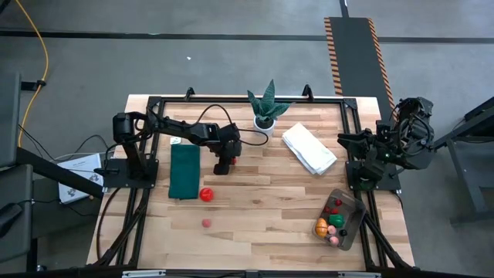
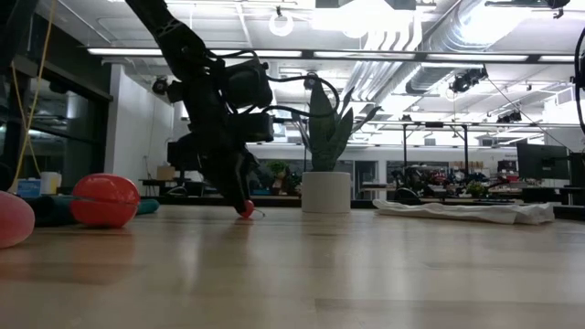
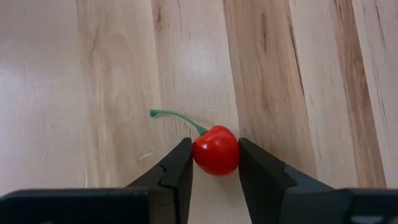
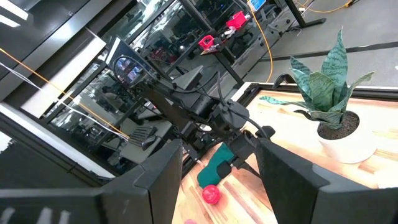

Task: Pick and placing Produce into tupperware
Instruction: Put the red cherry into the black bin

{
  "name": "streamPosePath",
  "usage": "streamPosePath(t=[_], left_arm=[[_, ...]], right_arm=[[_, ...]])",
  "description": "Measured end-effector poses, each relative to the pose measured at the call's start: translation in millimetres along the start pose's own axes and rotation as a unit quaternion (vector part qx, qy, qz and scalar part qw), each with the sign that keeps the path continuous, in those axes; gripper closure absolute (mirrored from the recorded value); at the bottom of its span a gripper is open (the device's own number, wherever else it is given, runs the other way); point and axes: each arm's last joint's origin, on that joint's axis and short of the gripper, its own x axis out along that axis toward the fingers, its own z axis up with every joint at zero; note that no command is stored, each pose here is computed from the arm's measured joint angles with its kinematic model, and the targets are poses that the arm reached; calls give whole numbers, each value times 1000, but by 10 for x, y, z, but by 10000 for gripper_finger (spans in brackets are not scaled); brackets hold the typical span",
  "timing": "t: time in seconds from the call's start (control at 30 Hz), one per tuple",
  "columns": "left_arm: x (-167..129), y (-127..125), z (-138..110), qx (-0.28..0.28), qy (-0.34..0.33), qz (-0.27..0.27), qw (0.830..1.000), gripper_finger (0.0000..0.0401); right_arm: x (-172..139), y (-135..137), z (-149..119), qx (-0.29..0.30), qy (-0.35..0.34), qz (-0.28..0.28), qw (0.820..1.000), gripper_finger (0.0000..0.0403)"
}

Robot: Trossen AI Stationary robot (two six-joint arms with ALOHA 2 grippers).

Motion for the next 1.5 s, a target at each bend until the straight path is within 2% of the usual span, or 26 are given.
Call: streamPosePath(t=[0.2, 0.4, 0.7, 1.17, 1.5], left_arm=[[-50, 0, 36, -3, 20, -7, 1000, 291], [-230, 48, 289, 27, 15, 1, 1000, 294], [-510, 102, 640, 36, -18, 14, 999, 294], [-728, 98, 785, 33, -3, 8, 999, 293], [-957, 114, 997, 40, -37, 18, 998, 293]], right_arm=[[0, 0, 0, 0, 0, 0, 1000, 206], [0, -3, -2, -2, 0, 0, 1000, 206], [0, -5, -3, -4, 1, -1, 1000, 206], [0, -8, -5, -14, 1, -1, 1000, 206], [0, -8, -5, -15, 1, -1, 1000, 206]])
